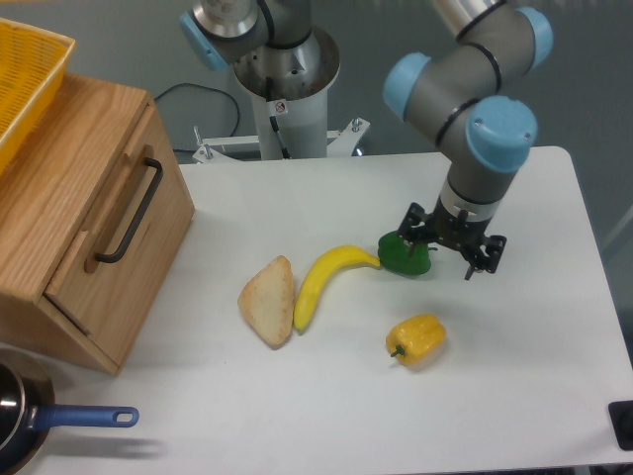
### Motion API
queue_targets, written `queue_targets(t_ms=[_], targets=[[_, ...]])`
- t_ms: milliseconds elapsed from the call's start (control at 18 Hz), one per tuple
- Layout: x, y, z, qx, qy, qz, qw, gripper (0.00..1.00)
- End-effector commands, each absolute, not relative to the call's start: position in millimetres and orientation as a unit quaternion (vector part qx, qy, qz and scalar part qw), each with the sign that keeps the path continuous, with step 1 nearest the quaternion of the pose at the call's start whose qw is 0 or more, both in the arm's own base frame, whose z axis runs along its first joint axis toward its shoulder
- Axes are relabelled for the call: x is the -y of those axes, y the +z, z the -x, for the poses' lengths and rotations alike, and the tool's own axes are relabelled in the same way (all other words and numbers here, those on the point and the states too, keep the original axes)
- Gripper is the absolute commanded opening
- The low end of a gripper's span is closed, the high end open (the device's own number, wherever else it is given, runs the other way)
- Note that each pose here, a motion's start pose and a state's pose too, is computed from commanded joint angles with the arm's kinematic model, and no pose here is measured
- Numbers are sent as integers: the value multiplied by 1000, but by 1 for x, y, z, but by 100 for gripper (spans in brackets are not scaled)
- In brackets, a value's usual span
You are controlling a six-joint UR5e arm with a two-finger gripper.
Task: Slide the top drawer open
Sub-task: 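Raise the gripper and move it toward the wooden drawer's black handle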
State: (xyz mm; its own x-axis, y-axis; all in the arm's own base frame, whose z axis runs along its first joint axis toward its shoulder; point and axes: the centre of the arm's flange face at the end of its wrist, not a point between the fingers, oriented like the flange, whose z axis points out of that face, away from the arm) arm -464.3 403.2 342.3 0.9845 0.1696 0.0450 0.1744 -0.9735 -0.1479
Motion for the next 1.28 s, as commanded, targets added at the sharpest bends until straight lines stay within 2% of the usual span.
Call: queue_targets(t_ms=[56, 167, 389, 556, 611, 944, 1278], targets=[[-406, 344, 459, 95, -21, 992, 81, 100], [-411, 343, 448, 145, -62, 982, 108, 100], [-417, 367, 419, 161, -128, 956, 208, 100], [-415, 402, 402, 153, -117, 953, 233, 100], [-412, 412, 394, 160, -116, 952, 233, 100], [-425, 431, 323, 143, -182, 956, 179, 100], [-442, 430, 278, 109, -190, 970, 103, 100]])
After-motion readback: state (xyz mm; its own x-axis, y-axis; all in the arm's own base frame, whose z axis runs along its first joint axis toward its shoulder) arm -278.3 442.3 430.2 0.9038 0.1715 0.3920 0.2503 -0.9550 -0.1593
